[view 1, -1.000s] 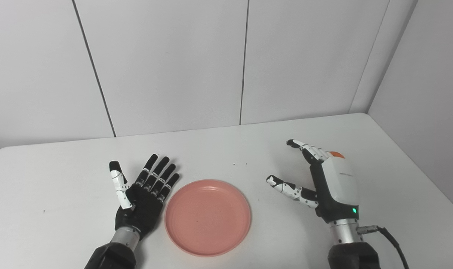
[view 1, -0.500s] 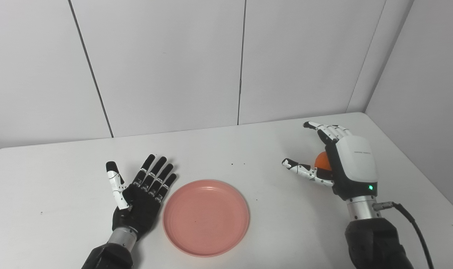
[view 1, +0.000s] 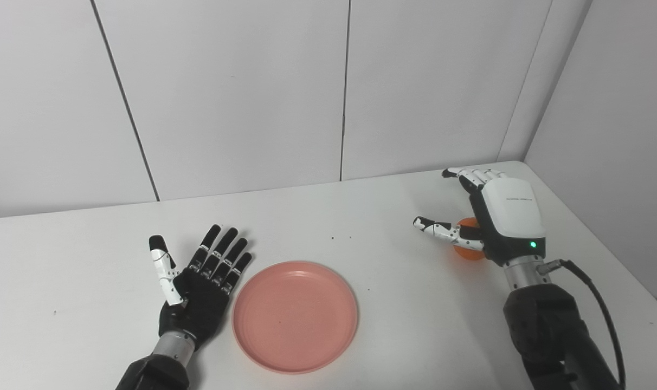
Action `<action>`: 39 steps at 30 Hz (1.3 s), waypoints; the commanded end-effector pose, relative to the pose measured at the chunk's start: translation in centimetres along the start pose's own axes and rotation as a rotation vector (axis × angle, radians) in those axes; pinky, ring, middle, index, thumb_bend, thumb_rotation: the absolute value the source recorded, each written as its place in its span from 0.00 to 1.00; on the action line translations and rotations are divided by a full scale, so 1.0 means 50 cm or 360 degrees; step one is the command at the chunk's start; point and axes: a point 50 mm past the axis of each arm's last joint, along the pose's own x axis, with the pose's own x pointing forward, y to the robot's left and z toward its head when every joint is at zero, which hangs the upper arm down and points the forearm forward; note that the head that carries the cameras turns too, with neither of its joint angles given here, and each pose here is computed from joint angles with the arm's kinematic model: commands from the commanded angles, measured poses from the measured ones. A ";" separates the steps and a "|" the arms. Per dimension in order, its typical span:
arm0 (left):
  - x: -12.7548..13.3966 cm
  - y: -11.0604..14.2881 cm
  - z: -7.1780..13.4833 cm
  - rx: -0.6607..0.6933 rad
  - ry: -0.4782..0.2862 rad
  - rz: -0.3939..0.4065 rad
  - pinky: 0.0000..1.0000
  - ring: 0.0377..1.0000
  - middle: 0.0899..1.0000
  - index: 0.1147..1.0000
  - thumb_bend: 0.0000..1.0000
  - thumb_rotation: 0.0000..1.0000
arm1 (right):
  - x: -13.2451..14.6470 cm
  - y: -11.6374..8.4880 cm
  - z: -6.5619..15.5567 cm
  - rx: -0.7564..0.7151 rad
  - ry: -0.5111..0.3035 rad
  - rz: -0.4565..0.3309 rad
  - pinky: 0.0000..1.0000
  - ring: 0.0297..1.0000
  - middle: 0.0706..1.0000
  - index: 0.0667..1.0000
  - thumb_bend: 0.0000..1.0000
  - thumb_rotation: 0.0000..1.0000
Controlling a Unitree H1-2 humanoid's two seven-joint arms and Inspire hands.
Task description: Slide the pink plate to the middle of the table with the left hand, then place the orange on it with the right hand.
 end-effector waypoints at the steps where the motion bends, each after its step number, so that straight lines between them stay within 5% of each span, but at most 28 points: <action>1: -0.007 0.023 -0.015 -0.0003 0.0073 0.0088 0.95 0.88 0.85 0.91 0.82 0.96 | 0.044 -0.032 -0.009 -0.0073 -0.0024 -0.0100 0.80 0.74 0.73 0.70 0.82 0.91; 15: -0.010 0.021 -0.018 -0.0008 0.0071 0.0091 0.94 0.88 0.85 0.92 0.82 0.97 | 0.107 0.004 -0.062 -0.0099 0.0046 0.0084 0.75 0.68 0.70 0.70 0.88 0.94; 39: -0.013 0.026 -0.014 0.0002 0.0066 0.0099 0.92 0.87 0.85 0.91 0.82 0.95 | 0.099 0.089 -0.087 0.0066 0.0169 0.0207 0.73 0.70 0.72 0.72 0.90 0.96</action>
